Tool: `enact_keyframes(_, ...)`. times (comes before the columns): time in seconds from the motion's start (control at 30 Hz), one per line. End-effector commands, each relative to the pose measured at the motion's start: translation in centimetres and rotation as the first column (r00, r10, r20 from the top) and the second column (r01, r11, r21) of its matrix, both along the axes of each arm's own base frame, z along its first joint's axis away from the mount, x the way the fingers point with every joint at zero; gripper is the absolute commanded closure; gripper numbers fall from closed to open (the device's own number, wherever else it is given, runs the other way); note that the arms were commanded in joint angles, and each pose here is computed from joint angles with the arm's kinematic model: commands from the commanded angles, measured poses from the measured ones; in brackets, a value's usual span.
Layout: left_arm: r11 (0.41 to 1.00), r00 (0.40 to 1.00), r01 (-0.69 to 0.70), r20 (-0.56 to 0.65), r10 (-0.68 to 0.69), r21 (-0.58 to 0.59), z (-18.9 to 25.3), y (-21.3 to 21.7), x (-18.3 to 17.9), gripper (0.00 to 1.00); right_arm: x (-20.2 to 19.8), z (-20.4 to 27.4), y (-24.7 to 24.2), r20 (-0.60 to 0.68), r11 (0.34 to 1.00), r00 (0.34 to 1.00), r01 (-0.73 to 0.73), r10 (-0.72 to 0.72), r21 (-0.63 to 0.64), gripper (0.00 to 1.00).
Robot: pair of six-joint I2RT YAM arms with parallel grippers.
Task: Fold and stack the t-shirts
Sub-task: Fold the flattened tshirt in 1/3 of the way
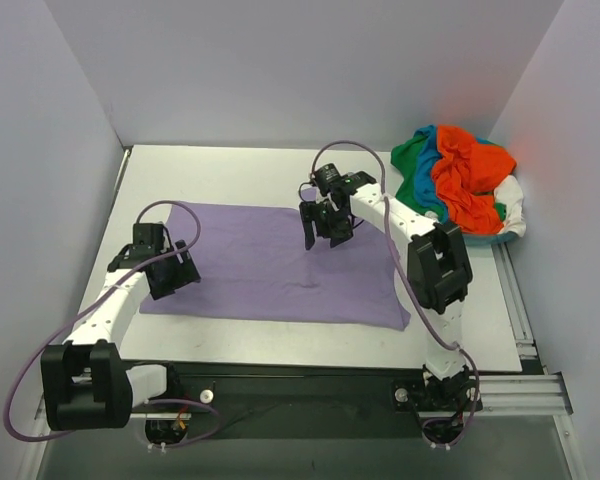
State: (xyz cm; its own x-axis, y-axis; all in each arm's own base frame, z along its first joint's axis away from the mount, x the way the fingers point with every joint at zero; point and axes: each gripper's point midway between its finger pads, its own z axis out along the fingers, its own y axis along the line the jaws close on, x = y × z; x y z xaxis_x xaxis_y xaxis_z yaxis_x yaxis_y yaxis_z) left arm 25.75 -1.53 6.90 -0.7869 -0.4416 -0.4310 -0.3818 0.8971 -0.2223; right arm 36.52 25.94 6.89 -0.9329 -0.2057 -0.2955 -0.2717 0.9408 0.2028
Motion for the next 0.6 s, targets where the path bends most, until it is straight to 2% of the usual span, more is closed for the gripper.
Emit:
enact_keyframes(0.0,1.0,0.999,0.004,0.047,-0.004,0.005,1.4,-0.5,1.6,0.2,-1.8,4.1,-1.7,0.031,0.999,0.999,0.017,-0.018,0.028,0.35)
enact_keyframes(0.3,0.996,0.991,0.086,0.102,-0.083,-0.023,2.6,-4.3,5.2,0.2,-6.1,0.9,-8.0,-0.042,0.992,0.991,0.129,-0.129,-0.018,0.33)
enact_keyframes(0.57,0.991,0.994,0.075,0.09,-0.066,-0.108,0.2,-6.5,6.4,0.2,-9.0,-3.3,-11.3,-0.119,0.976,0.969,0.21,-0.215,-0.056,0.33)
